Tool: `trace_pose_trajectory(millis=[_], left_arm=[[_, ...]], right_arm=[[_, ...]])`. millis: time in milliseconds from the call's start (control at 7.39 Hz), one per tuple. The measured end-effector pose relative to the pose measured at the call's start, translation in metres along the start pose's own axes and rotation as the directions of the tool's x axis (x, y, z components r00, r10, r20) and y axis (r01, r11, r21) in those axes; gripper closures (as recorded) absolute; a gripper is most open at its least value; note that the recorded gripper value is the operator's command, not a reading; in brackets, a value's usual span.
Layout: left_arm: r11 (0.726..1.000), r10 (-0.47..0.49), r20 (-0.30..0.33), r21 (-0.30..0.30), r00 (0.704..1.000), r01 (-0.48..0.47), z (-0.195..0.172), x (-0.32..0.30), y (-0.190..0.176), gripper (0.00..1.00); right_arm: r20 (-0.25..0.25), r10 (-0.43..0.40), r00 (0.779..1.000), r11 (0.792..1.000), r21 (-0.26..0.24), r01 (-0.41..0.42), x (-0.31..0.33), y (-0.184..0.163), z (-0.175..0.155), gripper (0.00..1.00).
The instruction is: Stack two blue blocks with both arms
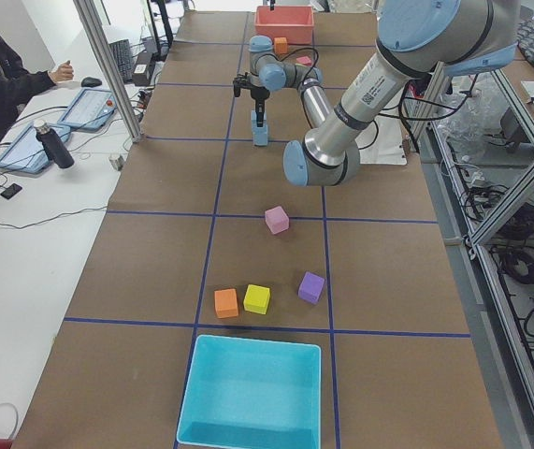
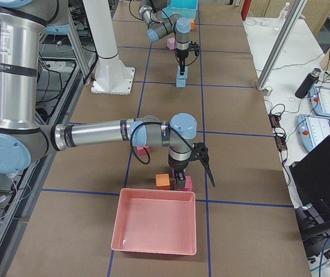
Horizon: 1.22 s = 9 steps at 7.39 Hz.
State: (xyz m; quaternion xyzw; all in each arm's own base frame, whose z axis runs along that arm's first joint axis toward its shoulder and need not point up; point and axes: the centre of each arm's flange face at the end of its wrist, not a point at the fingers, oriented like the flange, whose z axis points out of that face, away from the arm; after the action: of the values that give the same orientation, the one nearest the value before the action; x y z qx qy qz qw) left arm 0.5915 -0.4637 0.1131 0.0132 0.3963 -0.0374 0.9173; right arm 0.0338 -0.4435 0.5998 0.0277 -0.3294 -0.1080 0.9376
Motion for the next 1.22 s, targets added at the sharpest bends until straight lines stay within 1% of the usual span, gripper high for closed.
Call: trace_pose_trajectory(millis=[135,271,541,677,947,1083,1218], left_arm=[[1.000,0.000,0.000,0.000,1.000,0.000,0.001,0.000,0.000,0.07],[1.000,0.002,0.001,-0.002,1.000,-0.002,0.002,0.000,0.002,0.03],[1.000,0.011,0.007,0.017,1.000,-0.011,0.004,0.003,0.007,0.02],[0.999,0.017,-0.001,0.028,1.000,-0.017,-0.001,0.005,0.009,0.02],[0.998,0.031,-0.043,0.053,0.999,-0.029,-0.032,0.004,0.011,0.02],[0.997,0.044,-0.053,0.070,0.998,-0.040,-0.054,-0.007,0.005,0.02],[0.994,0.077,-0.050,0.082,0.996,-0.073,-0.077,-0.034,-0.005,0.02]], right_arm=[[0.000,0.000,1.000,1.000,0.000,0.000,0.000,0.000,0.000,0.00],[0.001,0.001,1.000,1.000,-0.001,-0.001,0.000,0.000,0.000,0.00],[0.001,0.001,1.000,1.000,-0.002,-0.001,0.001,0.000,0.001,0.00],[0.001,0.001,1.000,1.000,-0.002,-0.001,0.001,0.000,0.001,0.00],[0.000,0.001,1.000,1.000,-0.002,-0.001,0.001,0.000,0.001,0.00],[0.000,0.000,1.000,1.000,-0.002,0.000,0.001,0.000,0.001,0.00],[-0.001,0.002,1.000,1.000,-0.004,-0.002,0.002,0.001,0.002,0.00]])
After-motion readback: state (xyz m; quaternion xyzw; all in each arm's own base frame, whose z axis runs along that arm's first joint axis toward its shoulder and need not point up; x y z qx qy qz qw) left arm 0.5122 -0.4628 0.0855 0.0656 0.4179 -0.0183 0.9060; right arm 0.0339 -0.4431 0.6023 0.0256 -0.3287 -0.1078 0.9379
